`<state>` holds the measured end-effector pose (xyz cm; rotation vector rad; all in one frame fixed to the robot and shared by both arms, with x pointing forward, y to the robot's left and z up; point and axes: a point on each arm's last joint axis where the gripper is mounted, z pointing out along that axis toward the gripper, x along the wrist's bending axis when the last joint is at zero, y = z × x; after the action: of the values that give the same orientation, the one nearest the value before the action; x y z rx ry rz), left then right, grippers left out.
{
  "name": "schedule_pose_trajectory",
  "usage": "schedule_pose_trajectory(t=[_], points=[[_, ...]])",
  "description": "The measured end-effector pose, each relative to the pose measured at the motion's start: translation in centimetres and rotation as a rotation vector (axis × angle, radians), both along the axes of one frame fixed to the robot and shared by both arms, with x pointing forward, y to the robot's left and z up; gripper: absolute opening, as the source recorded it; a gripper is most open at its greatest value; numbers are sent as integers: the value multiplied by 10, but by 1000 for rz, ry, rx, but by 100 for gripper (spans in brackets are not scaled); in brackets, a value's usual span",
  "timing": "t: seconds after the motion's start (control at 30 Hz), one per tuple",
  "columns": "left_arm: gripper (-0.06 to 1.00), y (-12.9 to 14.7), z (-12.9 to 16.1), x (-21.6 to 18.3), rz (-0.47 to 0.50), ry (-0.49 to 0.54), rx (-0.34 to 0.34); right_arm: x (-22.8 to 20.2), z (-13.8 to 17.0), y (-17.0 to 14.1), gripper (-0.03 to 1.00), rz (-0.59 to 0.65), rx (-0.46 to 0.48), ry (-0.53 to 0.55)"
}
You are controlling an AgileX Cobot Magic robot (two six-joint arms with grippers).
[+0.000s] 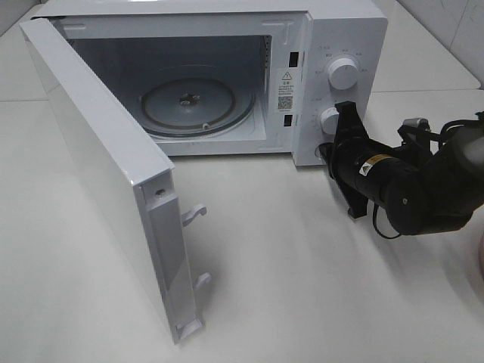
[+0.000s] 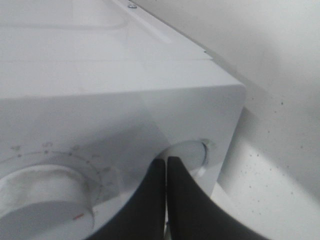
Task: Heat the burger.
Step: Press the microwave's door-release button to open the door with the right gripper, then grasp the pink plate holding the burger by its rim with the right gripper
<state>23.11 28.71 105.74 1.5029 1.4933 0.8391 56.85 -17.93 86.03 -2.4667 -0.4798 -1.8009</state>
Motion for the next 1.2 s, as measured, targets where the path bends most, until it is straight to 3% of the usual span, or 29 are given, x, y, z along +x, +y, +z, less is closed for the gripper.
schedule_pose_trajectory(t=[0.23, 0.5, 0.77, 1.0, 1.07, 1.17, 1.2], points=[[88, 0, 0, 0, 0, 0, 0, -11, 8, -1, 0, 49, -17, 9], [88, 0, 0, 0, 0, 0, 0, -30, 6, -1, 0, 131, -67, 99], [88, 0, 0, 0, 0, 0, 0, -44, 26, -5, 0, 178, -117, 114], [88, 0, 0, 0, 0, 0, 0, -58, 59, -9, 0, 305, -355, 123], [88, 0, 0, 0, 0, 0, 0, -60, 64, -9, 0, 317, -382, 121], [88, 0, 0, 0, 0, 0, 0, -68, 75, -13, 0, 391, -527, 127], [88, 0, 0, 0, 0, 0, 0, -68, 75, -13, 0, 391, -527, 127]])
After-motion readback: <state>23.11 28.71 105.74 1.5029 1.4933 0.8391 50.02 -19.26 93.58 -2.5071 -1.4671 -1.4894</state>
